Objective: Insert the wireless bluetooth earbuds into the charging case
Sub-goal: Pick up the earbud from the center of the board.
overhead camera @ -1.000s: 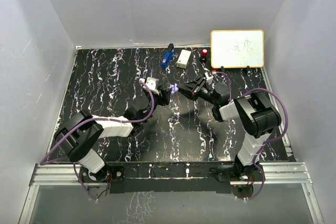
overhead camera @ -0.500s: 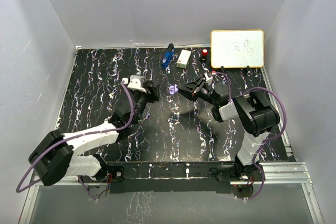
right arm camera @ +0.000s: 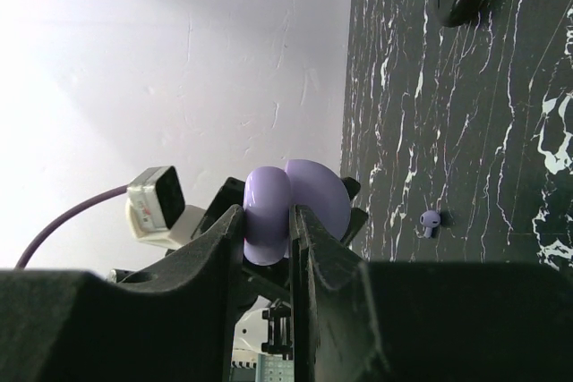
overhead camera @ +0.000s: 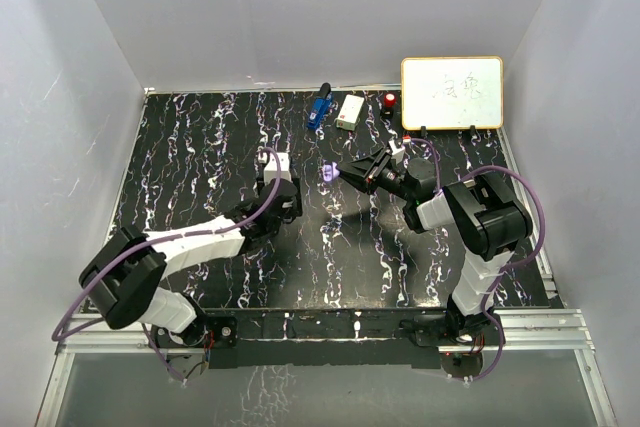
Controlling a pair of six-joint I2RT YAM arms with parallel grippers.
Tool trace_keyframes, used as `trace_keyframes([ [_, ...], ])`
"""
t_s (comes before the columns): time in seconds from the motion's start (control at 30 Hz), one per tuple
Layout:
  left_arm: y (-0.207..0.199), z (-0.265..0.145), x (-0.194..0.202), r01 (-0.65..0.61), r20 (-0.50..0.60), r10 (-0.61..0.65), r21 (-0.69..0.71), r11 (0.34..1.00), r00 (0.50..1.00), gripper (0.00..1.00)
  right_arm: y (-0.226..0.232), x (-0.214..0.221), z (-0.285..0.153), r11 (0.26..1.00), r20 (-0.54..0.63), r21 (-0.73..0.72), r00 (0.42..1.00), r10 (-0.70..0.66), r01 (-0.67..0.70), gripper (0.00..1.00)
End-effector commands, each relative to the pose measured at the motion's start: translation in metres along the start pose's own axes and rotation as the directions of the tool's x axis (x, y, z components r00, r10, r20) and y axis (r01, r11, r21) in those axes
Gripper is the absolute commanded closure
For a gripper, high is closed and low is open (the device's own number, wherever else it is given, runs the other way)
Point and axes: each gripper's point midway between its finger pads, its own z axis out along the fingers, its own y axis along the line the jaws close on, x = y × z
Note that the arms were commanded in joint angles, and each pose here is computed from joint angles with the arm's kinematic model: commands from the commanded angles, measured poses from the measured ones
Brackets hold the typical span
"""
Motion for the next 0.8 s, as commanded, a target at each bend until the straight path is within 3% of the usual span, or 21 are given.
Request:
trace_keyframes([
  [0.0,0.014,-0.002,0.01,-0.035,-0.073,0.028,-0.093,0.995,0.997,0.51,0.026,-0.002,0.0,0.995,0.004,-0.07,0.997,-0.076,0.076,1.0],
  [0.23,0.017,0.002,0.031,-0.052,-0.127,0.039,-0.105,0.993,0.991,0.52,0.026,-0.003,-0.001,0.994,0.006,-0.072,0.997,-0.077,0.078,1.0],
  [0.43,0.017,0.006,0.042,-0.077,-0.172,0.058,-0.108,0.991,0.983,0.59,0.025,-0.002,-0.001,0.995,0.006,-0.07,0.997,-0.076,0.076,1.0],
  [0.77,0.017,0.01,0.059,-0.111,-0.255,0.078,-0.119,0.987,0.964,0.59,0.025,-0.002,-0.002,0.995,0.008,-0.07,0.997,-0.077,0.078,1.0],
])
